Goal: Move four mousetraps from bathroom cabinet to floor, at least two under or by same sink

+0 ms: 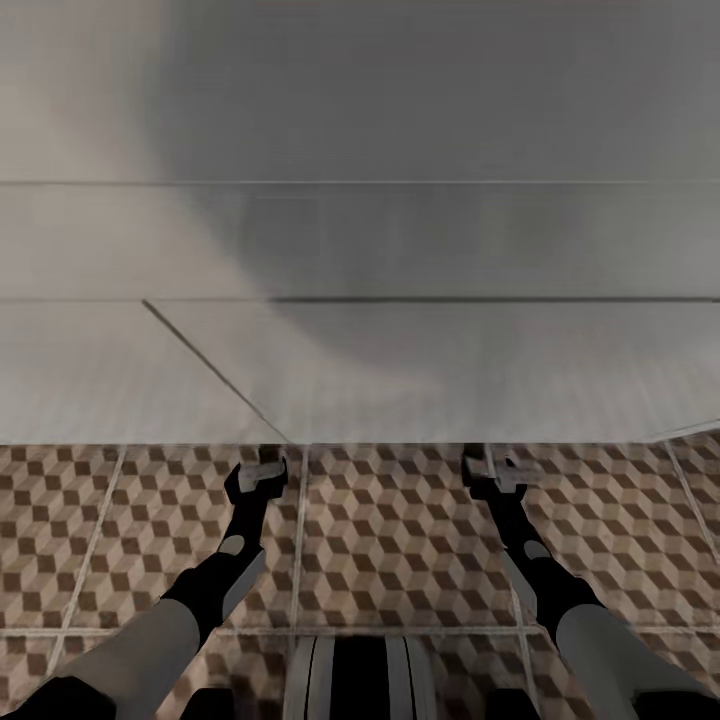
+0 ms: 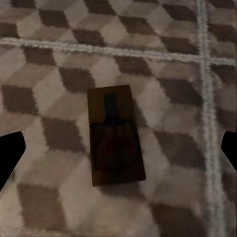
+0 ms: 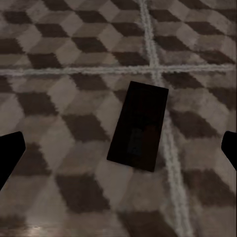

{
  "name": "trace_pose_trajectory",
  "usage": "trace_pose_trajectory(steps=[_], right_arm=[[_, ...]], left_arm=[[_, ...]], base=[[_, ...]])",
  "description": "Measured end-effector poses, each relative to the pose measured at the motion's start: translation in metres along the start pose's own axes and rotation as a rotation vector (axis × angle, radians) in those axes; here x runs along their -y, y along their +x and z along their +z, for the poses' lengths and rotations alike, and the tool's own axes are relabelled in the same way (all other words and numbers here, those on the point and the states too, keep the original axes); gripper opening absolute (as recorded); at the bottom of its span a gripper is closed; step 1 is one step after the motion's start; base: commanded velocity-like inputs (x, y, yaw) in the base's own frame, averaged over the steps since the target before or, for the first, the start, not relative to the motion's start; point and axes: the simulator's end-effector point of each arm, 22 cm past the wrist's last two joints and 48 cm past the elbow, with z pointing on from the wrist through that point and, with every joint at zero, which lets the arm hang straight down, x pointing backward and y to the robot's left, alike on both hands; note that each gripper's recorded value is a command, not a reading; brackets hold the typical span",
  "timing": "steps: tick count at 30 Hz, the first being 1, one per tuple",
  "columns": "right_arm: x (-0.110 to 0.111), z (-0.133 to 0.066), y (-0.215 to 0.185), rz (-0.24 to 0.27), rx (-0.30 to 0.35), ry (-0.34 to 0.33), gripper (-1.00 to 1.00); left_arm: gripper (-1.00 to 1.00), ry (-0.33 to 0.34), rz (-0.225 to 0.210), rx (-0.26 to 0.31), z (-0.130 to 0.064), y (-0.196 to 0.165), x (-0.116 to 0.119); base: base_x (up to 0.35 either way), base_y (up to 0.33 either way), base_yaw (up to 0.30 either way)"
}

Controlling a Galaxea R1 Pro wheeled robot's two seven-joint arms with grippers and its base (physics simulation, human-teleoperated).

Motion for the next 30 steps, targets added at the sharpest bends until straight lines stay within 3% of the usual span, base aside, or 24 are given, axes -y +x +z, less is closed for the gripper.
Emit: trace_pose_trajectory(steps=[30], right_arm=[[-0.0001,0.0001,-0.0006,-0.003,0.002,-0.001,1.0]], left_arm=[[1.0,0.006,-0.005,-0.002,-0.0008,0.0005,0.0059]], base=[[-0.342,0.0,0.0]])
